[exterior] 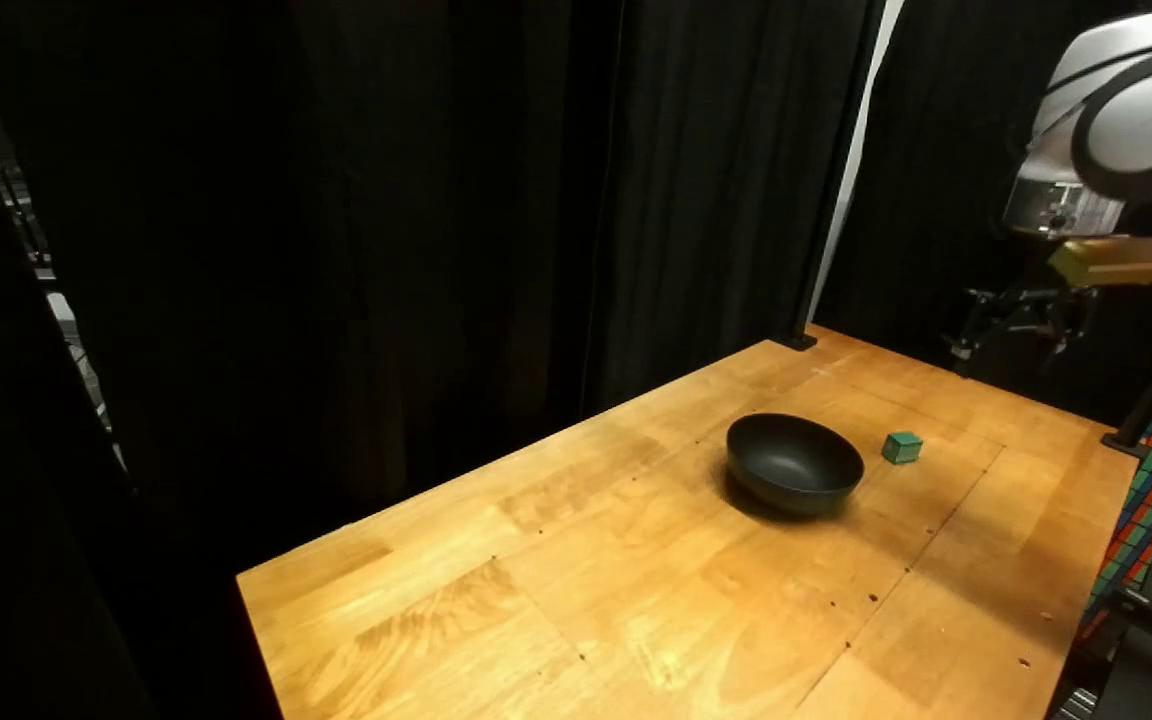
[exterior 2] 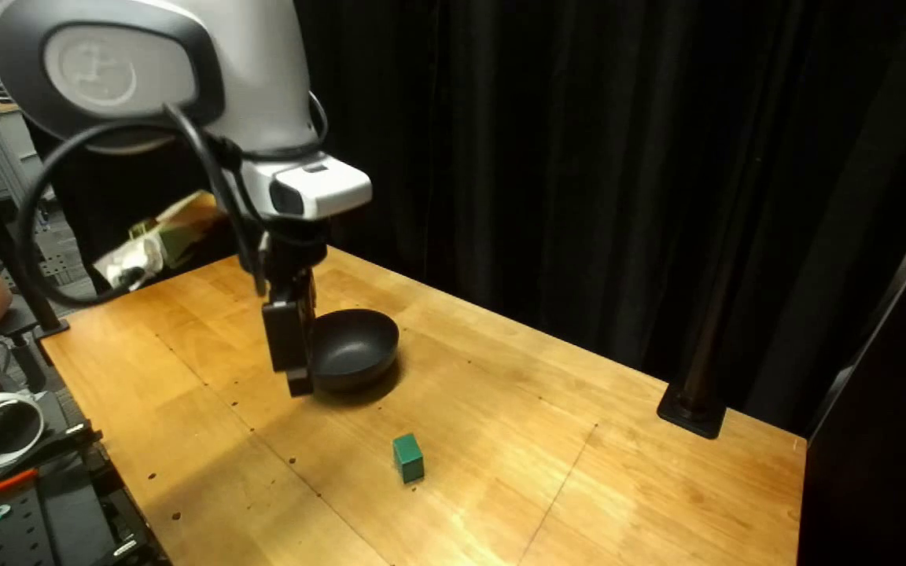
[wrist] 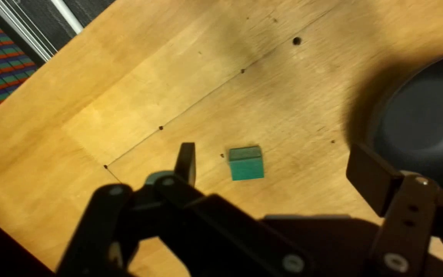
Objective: Put the green block in the black bowl
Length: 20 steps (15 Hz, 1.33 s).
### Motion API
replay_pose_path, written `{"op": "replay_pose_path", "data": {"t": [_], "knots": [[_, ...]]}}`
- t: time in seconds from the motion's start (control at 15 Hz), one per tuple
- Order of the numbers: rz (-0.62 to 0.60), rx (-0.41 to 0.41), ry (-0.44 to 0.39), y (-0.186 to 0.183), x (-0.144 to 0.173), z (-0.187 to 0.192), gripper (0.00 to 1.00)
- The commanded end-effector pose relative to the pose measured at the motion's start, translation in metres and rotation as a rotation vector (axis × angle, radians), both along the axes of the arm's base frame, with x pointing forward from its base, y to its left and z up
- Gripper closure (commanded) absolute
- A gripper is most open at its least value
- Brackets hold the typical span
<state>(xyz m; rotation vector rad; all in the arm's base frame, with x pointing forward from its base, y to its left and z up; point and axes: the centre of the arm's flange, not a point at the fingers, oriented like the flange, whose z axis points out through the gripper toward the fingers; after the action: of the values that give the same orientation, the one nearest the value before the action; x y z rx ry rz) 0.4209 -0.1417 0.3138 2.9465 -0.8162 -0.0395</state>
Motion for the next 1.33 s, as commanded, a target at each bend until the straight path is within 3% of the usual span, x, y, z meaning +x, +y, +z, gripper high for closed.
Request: {"op": "replay_pose_path", "data": {"t": [0.0,0.27,0.53,0.87,1.27], "knots": [[-0.180,-0.091,0.003,-0.021,0.019,-0.066,0.00],[-0.389,-0.112,-0.019,-0.027,0.023,-0.118,0.00],[-0.566,-0.090,-0.054,-0.029,0.037,-0.144,0.00],[-0.712,-0.038,-0.068,-0.030,0.057,-0.161,0.00],[-0.812,-0.082,-0.173,-0.038,0.072,-0.175,0.00]]}}
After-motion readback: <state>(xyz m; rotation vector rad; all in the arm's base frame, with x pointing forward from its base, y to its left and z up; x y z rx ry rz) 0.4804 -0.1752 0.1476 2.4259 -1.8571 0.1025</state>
